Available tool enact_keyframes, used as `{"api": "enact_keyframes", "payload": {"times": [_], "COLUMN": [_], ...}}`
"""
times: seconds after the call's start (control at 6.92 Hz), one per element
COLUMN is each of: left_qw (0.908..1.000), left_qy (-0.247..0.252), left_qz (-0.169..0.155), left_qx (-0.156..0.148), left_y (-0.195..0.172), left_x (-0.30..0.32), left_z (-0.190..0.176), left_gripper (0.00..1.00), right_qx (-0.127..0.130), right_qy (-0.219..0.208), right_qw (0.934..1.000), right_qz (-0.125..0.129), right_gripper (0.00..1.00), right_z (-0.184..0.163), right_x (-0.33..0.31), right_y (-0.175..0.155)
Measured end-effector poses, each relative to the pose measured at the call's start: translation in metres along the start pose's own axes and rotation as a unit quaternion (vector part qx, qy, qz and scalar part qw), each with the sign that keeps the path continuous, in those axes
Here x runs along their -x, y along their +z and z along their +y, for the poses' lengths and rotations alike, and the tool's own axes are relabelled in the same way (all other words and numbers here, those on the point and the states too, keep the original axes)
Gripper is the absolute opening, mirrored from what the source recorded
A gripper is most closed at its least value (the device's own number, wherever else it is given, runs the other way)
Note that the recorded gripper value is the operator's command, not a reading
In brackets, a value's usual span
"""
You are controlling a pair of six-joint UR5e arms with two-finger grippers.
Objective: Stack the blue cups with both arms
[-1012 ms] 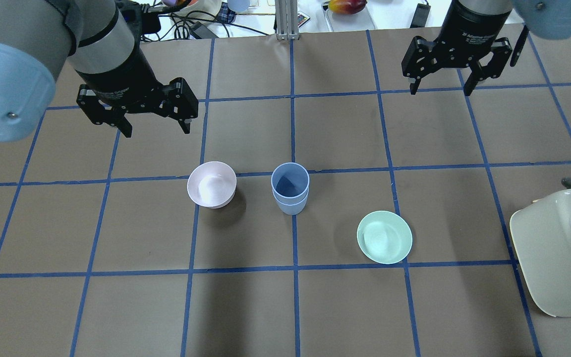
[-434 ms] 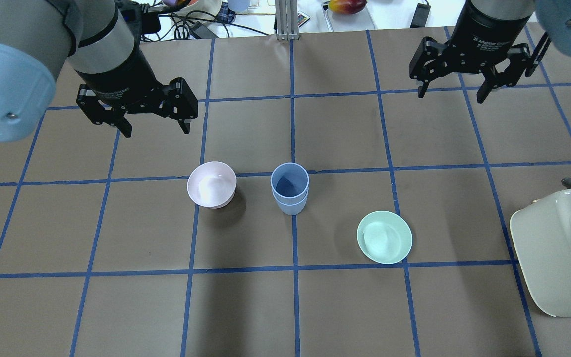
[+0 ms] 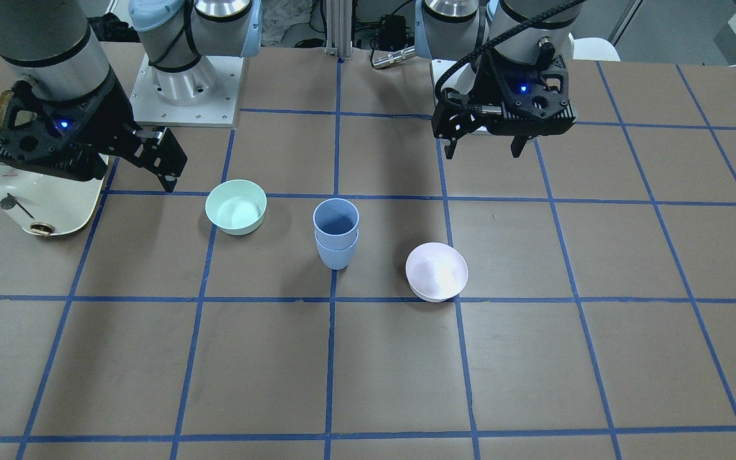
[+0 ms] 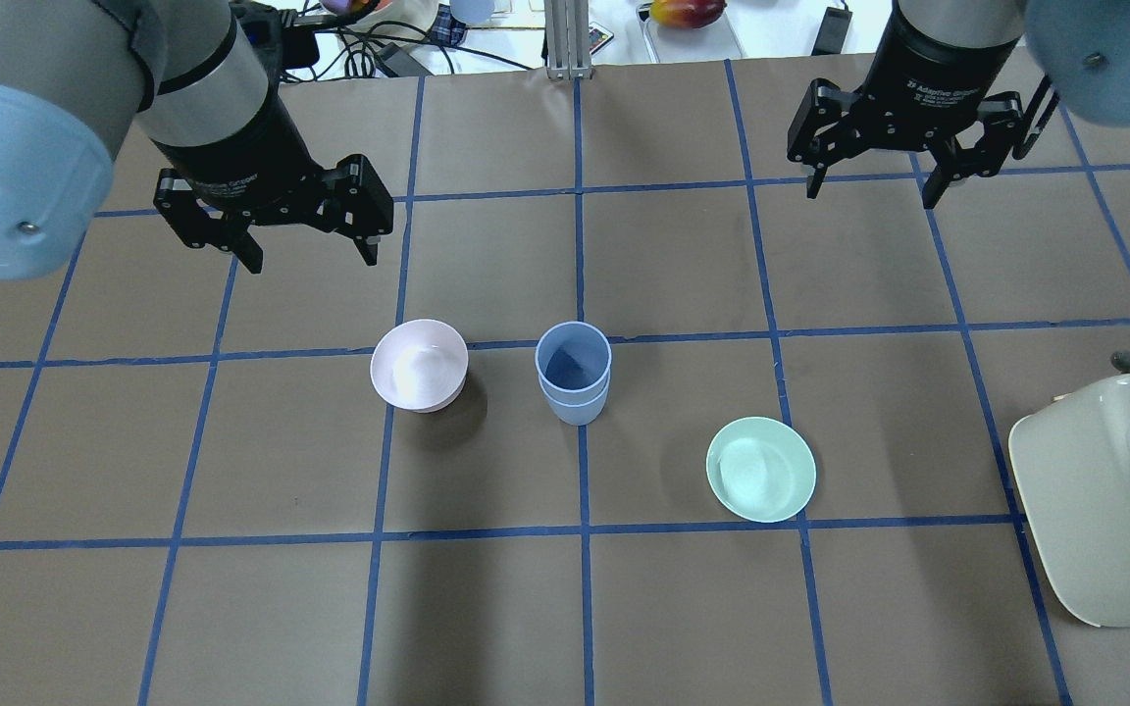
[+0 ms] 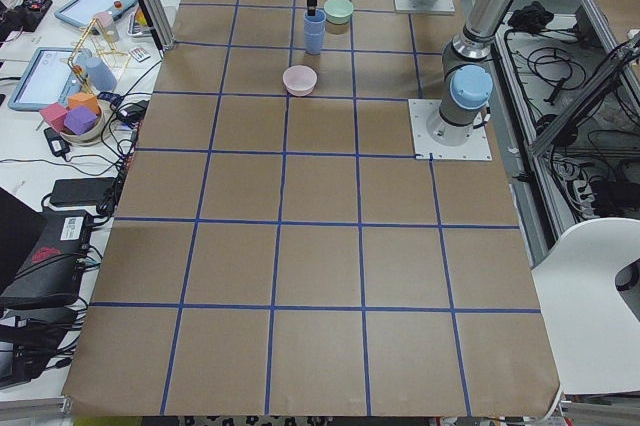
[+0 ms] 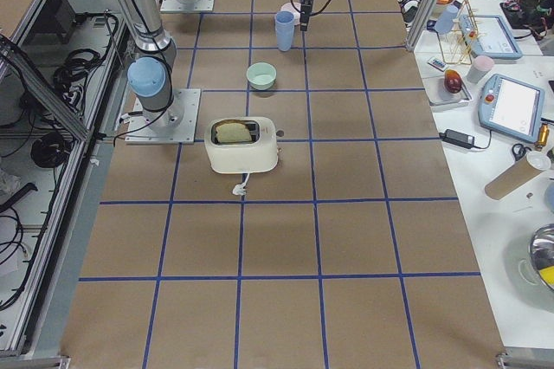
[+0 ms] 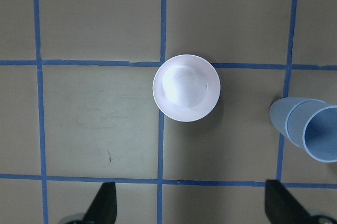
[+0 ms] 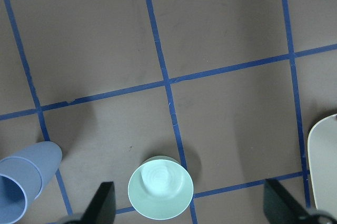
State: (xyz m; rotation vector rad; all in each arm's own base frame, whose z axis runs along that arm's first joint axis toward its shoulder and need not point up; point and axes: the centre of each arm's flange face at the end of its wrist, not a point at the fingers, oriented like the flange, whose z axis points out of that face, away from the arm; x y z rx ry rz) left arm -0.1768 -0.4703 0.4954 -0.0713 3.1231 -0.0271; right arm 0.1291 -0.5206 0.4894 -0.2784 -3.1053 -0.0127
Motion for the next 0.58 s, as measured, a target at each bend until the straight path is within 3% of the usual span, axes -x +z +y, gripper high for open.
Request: {"api": "enact_keyframes", "payload": {"times": [0.58], "left_qw": [0.9998], "left_qy": [-0.015], "left_qz": [0.002], "left_qx": [0.009], "left_y": [0.0109], "left_x": [-0.0045], "left_z": [-0.0054], "left_gripper": [1.0], "right_qx": [0.0], "right_qy": [-0.05], "right_qw": [0.9988], "right_qz": [0.001], "right_gripper": [1.0], "right_z": [0.0008], "right_x": [-0.0004], "right_y": [0.001]}}
